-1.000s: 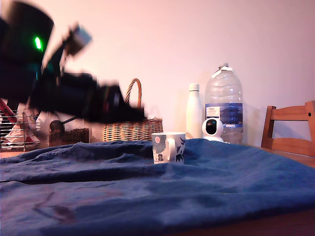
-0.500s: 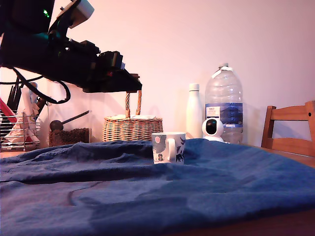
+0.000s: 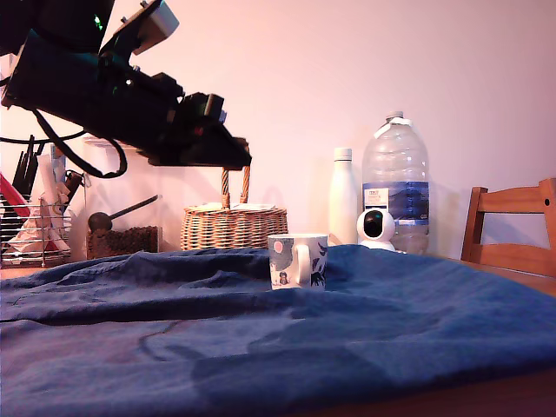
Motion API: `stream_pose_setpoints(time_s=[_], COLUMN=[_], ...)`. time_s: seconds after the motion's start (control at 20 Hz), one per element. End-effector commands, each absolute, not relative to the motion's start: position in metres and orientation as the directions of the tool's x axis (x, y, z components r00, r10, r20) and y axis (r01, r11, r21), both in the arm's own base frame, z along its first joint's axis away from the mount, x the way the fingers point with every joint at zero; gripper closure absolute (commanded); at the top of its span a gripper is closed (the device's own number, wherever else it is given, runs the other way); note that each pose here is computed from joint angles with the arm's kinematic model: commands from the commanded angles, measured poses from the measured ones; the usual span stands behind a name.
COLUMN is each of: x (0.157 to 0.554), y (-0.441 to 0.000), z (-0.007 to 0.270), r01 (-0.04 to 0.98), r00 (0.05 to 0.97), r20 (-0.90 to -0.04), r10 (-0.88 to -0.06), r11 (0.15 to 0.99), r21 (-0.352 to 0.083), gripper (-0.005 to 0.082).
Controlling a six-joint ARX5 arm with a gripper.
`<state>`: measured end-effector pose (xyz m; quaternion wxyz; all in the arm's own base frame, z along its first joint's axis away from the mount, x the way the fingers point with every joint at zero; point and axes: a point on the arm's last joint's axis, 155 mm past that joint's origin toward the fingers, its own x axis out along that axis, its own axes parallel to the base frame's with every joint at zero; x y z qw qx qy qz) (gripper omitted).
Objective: Pick up the coffee capsules on the table and drop them inside the coffee cup
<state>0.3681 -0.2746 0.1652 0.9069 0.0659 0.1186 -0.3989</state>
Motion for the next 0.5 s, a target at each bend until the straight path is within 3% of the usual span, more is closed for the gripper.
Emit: stream_pose_setpoints(time_s=[0.0,0.45], x=[0.369,0.381], y=[-0.274,-0.275], z=[0.166,0.173], r01=[0.737,0.726], r00=[0.656,0.667], r20=[-0.266,-0.25], r10=[-0.707,-0.702], r11=[0.676,0.688], r21=[0.019,0.007], gripper=[0.0577,0.0577])
